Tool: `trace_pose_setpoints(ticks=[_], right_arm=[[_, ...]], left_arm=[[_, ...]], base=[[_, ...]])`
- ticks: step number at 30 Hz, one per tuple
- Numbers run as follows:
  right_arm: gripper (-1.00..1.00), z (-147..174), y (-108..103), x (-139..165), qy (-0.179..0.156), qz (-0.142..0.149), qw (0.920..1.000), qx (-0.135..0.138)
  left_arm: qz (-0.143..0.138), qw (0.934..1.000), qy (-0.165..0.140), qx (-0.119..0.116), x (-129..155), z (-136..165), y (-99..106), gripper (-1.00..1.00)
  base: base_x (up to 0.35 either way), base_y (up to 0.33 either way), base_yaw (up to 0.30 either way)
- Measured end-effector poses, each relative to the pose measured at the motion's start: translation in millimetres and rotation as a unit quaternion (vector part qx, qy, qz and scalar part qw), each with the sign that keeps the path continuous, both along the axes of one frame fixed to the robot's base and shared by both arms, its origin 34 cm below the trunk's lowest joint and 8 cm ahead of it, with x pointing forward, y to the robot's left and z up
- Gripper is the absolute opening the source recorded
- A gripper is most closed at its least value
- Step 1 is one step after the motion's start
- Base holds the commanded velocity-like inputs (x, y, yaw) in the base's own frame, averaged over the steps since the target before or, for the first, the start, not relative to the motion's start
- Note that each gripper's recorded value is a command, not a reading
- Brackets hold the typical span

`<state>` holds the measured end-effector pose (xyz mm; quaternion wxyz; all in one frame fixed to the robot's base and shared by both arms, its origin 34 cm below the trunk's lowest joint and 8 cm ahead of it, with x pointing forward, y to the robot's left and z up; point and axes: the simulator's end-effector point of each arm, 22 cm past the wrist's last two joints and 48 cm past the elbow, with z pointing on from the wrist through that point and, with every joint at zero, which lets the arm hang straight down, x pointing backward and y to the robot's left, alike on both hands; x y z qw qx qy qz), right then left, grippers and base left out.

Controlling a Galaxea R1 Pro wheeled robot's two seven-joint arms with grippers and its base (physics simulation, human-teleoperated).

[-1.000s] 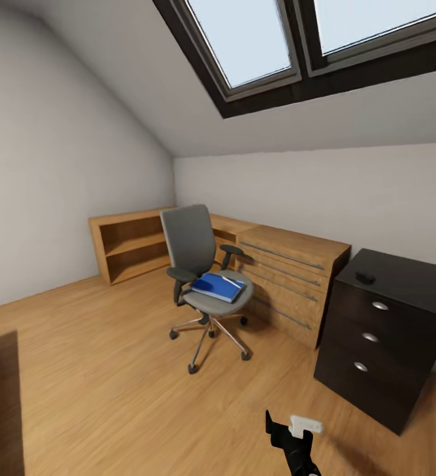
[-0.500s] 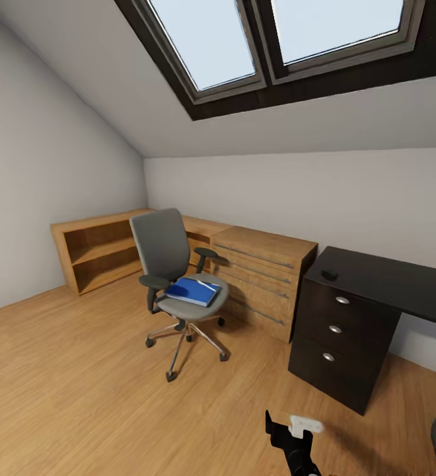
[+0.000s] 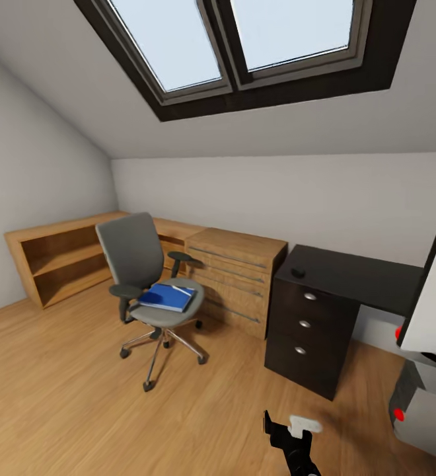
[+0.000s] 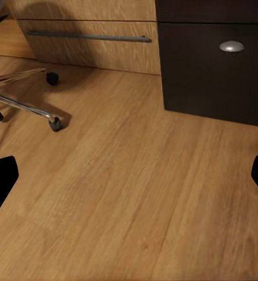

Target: In the bedroom, organize the workspace by keeping the computer under the desk, ensuring the monitor is on the desk, placing the keyboard on the desk next to the monitor, placing the mouse on the desk next to the keyboard, moving the folder from the swivel chair onto the desk next to the mouse, stacking the notebook on top of the folder with the pen on top of the notebook, and positioning the swivel chair next to the desk.

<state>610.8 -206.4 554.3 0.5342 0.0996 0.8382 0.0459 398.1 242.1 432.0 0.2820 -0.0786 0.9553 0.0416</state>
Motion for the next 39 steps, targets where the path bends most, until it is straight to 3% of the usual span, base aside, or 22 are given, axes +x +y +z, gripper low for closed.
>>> trace_pose_setpoints(ticks=[14, 20, 26, 39], right_arm=[[1.0, 18.9, 0.8, 2.2, 0.001, 0.001, 1.0, 0.0], [1.0, 18.9, 0.9, 2.2, 0.001, 0.002, 1.0, 0.0], [1.0, 18.9, 0.9, 2.2, 0.001, 0.002, 1.0, 0.0], [1.0, 18.1, 0.7, 2.1, 0.001, 0.002, 1.0, 0.0]], left_arm=[[0.0, 1.0, 0.003, 0.0, -3.3, 15.6, 0.5, 1.0], [0.004, 0.9992, -0.039, 0.004, 6.1, 22.8, 2.4, 1.0], [0.005, 0.9986, -0.052, 0.006, 4.0, 22.4, 2.5, 1.0], [0.005, 0.9985, -0.055, 0.006, 3.1, 21.8, 2.1, 1.0]], base=[[0.0, 0.0, -0.269], [0.0, 0.0, -0.268], [-0.017, 0.0, -0.269], [-0.276, 0.031, -0.269]])
